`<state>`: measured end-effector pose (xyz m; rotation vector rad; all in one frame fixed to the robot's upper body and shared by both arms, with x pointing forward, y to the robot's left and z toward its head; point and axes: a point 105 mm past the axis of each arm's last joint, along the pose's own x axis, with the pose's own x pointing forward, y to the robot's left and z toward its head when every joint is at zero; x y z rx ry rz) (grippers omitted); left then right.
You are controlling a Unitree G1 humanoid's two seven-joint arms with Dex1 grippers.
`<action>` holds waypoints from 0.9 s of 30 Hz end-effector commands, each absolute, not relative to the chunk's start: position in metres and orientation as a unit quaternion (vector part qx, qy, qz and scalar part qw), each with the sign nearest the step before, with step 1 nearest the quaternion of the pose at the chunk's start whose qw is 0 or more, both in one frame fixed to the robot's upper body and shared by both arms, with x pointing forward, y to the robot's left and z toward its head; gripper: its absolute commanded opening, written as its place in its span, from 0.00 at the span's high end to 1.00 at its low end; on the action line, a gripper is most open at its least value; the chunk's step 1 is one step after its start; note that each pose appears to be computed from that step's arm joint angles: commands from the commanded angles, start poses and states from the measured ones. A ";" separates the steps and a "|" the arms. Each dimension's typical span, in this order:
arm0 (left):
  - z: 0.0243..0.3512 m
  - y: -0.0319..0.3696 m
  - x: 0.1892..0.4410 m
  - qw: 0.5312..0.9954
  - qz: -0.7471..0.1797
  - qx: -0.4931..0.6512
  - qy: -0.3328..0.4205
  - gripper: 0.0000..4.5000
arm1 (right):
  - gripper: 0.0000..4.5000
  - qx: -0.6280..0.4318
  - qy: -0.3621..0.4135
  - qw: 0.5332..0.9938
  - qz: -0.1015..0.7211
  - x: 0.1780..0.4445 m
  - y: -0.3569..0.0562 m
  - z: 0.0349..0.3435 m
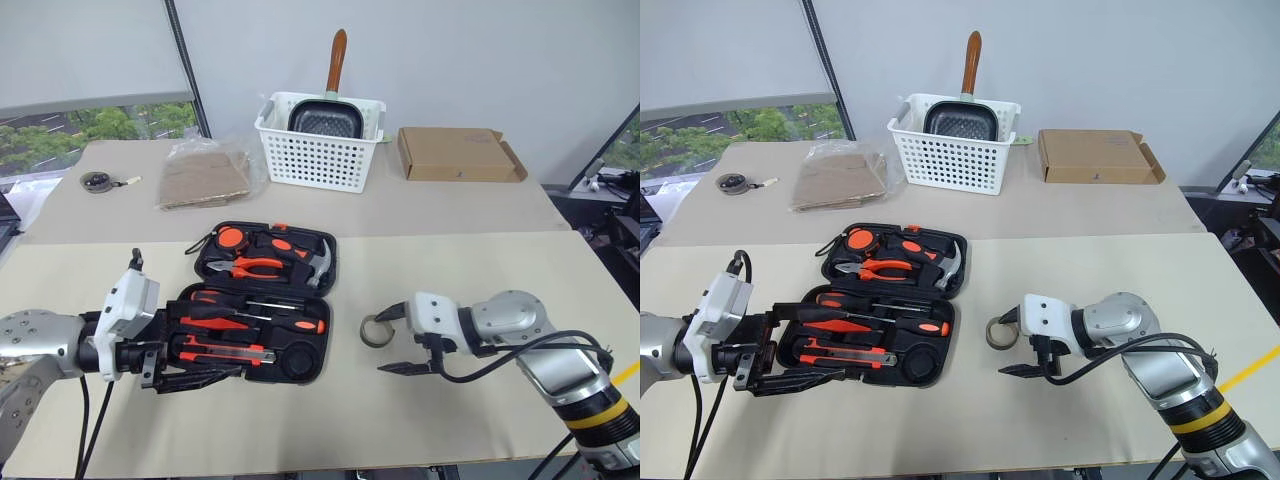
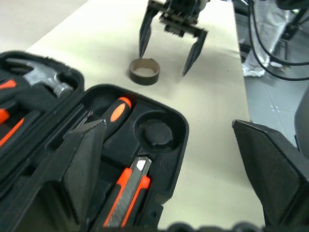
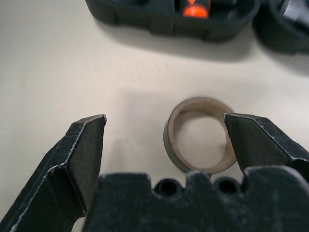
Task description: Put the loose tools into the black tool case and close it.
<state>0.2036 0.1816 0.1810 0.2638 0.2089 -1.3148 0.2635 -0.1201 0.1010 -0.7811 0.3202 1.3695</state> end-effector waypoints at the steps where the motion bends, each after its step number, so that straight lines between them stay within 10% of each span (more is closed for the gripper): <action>1: 0.187 0.178 0.205 0.770 -0.617 0.135 0.093 0.00 | 0.24 -0.376 0.141 0.682 0.612 0.263 -0.110 0.107; 11: 0.190 0.173 0.205 0.769 -0.619 0.133 0.090 0.00 | 0.99 -0.380 0.136 0.680 0.612 0.267 -0.102 0.109; 27: 0.171 0.209 0.212 0.814 -0.551 0.140 0.121 0.00 | 0.99 -0.370 0.030 0.612 0.698 0.258 -0.036 0.140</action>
